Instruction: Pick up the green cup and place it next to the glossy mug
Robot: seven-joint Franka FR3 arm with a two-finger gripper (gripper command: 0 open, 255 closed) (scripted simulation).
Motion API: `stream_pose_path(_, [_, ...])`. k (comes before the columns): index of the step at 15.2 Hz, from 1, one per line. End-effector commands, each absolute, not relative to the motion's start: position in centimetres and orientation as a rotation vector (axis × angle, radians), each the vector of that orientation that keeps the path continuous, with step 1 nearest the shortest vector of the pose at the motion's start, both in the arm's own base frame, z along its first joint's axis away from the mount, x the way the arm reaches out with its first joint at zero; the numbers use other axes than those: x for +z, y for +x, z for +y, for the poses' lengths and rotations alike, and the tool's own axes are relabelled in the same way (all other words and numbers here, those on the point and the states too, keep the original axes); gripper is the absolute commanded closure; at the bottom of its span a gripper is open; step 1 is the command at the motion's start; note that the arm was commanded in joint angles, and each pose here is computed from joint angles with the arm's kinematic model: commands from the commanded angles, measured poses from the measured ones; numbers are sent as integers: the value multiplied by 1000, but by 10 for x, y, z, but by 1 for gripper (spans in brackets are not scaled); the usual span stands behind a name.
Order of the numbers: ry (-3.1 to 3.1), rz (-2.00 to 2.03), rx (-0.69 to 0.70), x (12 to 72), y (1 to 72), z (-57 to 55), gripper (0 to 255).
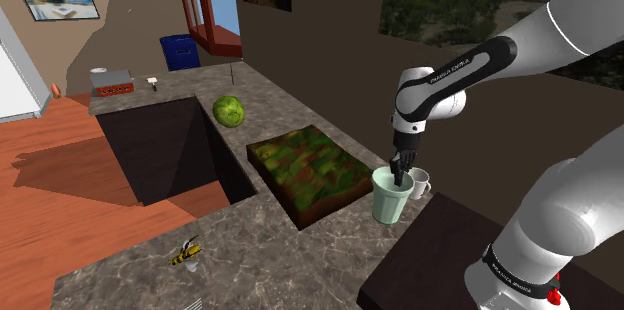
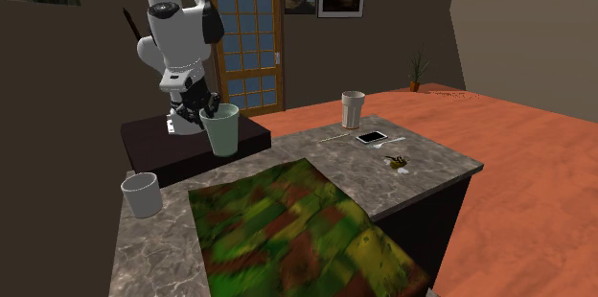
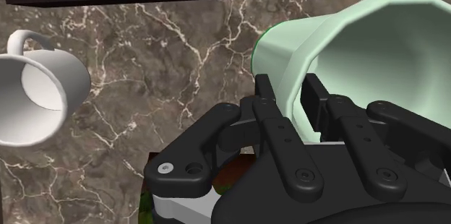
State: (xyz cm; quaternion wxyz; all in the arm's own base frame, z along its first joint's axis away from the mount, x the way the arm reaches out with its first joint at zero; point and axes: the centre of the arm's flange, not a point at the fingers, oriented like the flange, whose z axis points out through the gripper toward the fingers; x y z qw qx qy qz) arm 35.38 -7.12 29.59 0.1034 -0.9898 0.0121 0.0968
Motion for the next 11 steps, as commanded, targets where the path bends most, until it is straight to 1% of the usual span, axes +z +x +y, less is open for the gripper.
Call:
stream_pose_path(1, [-2921,36,284,286,353,-71,255])
stream_pose_path(11, [-2921,36,284,233,353,-71,255])
